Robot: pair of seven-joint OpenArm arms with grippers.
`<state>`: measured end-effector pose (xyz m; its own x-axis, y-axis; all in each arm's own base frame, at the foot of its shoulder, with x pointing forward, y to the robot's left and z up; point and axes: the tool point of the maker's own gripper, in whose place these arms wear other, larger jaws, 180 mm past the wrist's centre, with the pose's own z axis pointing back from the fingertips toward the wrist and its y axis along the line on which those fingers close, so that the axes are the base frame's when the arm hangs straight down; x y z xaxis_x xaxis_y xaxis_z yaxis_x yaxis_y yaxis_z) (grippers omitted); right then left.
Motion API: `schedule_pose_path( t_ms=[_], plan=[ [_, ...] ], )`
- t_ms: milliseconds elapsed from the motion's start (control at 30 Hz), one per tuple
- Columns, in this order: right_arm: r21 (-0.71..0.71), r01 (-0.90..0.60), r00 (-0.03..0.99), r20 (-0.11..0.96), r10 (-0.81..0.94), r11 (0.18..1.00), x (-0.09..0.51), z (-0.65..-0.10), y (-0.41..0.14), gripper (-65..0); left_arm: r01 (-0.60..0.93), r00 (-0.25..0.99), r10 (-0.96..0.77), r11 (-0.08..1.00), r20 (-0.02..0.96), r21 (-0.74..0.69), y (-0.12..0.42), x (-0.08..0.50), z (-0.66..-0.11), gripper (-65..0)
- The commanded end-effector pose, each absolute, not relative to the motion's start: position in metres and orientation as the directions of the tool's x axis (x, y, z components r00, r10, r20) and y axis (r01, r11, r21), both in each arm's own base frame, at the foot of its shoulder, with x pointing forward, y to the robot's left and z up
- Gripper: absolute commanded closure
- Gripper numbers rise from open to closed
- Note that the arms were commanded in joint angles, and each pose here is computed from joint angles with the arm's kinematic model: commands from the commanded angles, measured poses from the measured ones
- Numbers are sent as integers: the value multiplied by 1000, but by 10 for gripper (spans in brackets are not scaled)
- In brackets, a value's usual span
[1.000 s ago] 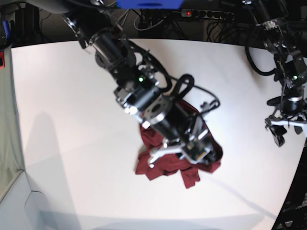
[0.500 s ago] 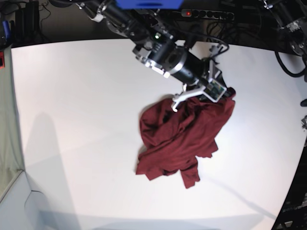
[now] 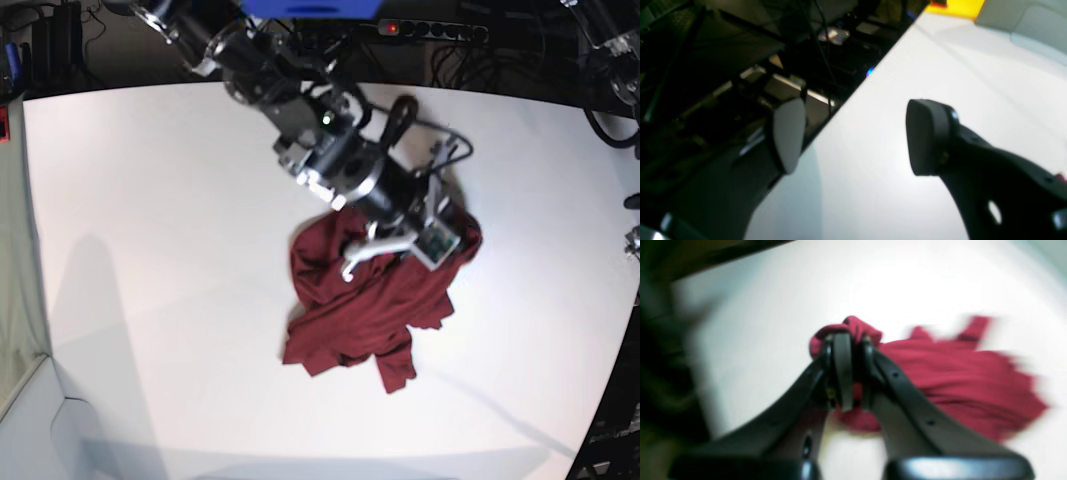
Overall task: Layout the t-shirt on the table in an organized manner, then fold the t-shirt properly
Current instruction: 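Swing the held shirt with the right gripper and lay it down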
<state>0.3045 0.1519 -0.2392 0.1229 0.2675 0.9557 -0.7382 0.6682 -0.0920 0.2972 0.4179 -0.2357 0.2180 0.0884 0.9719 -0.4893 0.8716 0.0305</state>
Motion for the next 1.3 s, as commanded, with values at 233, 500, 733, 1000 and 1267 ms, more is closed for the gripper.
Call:
schedule_pose_path(
  t_ms=[233,500,733,1000,1267],
  plan=[
    [-183,-657,-63,980,189,732,358,-158,131,0,-344,253,37,938,967,54,365,319,-247,-459],
    [-195,-655,-138,981,138,730,362,-119,143,0,-48,348,-22,998,937,41,253,338,-285,-459],
    [-180,-713,-99,983,157,677,335,-141,164,0,-73,381,-42,994,924,75,272,324,-293,-459],
    [-142,-822,-48,982,181,551,274,-176,206,-16,-335,310,-18,934,951,127,374,298,-251,-462],
    [-107,-876,-19,982,188,470,231,-193,224,-281,-470,245,-23,871,969,139,425,277,-219,-462]
  ],
)
